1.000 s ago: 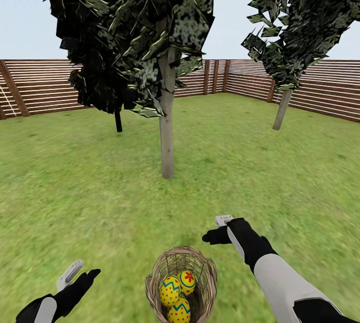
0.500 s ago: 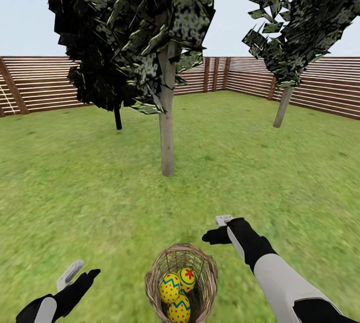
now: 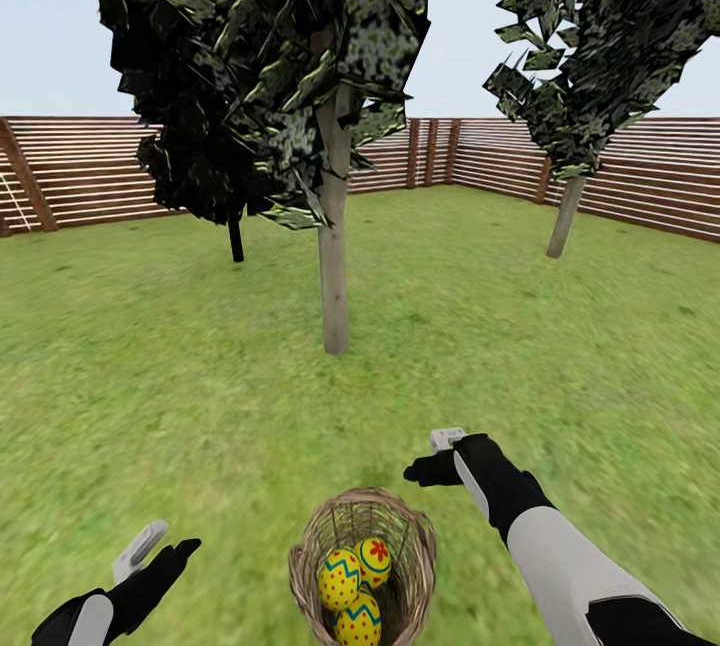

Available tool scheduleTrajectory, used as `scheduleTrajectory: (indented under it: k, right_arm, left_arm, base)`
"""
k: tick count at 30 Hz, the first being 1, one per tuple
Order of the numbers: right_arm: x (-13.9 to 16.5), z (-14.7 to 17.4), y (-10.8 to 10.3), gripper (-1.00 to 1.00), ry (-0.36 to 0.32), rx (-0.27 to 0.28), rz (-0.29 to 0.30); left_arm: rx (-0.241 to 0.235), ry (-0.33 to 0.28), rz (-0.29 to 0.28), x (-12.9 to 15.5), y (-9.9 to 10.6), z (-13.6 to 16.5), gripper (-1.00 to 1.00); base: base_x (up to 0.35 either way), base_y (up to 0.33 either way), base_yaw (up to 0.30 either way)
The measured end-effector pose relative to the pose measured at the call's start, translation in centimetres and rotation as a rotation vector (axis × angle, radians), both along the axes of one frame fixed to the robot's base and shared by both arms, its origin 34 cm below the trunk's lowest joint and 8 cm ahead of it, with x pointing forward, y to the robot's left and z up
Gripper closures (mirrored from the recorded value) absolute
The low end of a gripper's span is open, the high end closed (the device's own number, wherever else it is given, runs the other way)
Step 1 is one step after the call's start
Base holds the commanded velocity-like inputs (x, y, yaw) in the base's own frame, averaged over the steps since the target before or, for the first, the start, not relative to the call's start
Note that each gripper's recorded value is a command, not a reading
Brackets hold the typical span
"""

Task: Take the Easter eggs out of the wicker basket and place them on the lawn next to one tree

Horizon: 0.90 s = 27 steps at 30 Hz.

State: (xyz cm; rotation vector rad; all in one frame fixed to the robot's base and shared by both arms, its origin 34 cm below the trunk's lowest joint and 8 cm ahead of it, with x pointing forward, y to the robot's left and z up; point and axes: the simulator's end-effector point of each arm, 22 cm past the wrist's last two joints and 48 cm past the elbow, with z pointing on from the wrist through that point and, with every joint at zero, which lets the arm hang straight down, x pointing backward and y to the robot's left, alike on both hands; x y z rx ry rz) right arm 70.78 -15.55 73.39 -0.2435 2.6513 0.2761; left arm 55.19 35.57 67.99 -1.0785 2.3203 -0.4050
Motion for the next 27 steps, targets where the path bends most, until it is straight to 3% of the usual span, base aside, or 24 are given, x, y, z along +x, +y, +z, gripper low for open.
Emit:
scheduleTrajectory:
  k: [27]
  right_arm:
    - [0.0, -3.4, 0.0, -1.0, -0.007, 0.0, -0.001]
  left_arm:
    - [0.001, -0.021, 0.0, 0.5, 0.0, -3.3, -1.0]
  base:
    - [0.0, 0.0, 0.0]
